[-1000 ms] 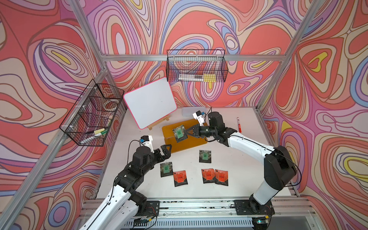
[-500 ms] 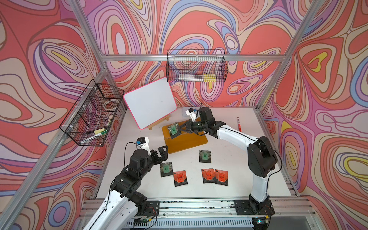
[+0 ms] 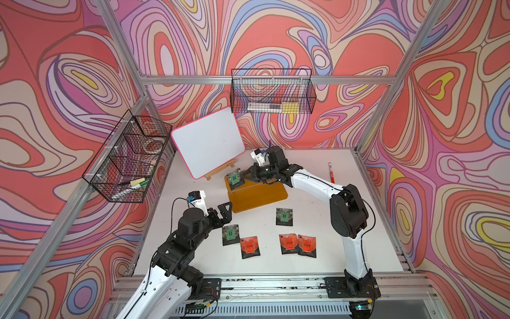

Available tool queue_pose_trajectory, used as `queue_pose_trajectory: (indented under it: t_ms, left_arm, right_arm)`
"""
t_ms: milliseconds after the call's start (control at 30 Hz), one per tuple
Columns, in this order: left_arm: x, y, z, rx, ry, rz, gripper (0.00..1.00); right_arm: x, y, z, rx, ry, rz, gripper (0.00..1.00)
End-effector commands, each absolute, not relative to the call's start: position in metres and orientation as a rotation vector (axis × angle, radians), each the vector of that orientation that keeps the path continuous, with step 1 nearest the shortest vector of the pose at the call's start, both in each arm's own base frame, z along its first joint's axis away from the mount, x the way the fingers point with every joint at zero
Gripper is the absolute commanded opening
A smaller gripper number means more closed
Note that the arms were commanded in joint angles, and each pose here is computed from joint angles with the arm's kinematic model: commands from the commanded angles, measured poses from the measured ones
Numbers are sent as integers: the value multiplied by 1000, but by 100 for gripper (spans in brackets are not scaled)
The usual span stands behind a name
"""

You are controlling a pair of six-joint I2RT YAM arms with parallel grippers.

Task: Place the tea bags on the shelf by color
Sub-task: Place the tea bag on the shelf.

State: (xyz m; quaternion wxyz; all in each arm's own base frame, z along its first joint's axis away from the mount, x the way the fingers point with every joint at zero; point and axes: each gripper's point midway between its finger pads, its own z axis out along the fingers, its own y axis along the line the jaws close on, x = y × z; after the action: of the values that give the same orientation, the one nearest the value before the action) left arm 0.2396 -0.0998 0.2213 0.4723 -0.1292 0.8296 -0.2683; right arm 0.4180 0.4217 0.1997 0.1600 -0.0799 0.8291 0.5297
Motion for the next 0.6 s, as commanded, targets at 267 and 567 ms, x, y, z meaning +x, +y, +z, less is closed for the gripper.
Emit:
queue_pose_trajectory:
  t_ms: [267,567]
  left_arm:
    - [236,-95,212,-318,2052,-624,99]
    - [236,-94,211,-317,2053,-619,99]
  right_arm:
    - [426,422,179,-199,2443,1447,0]
    - [429,423,170,-190,2475,1426,0]
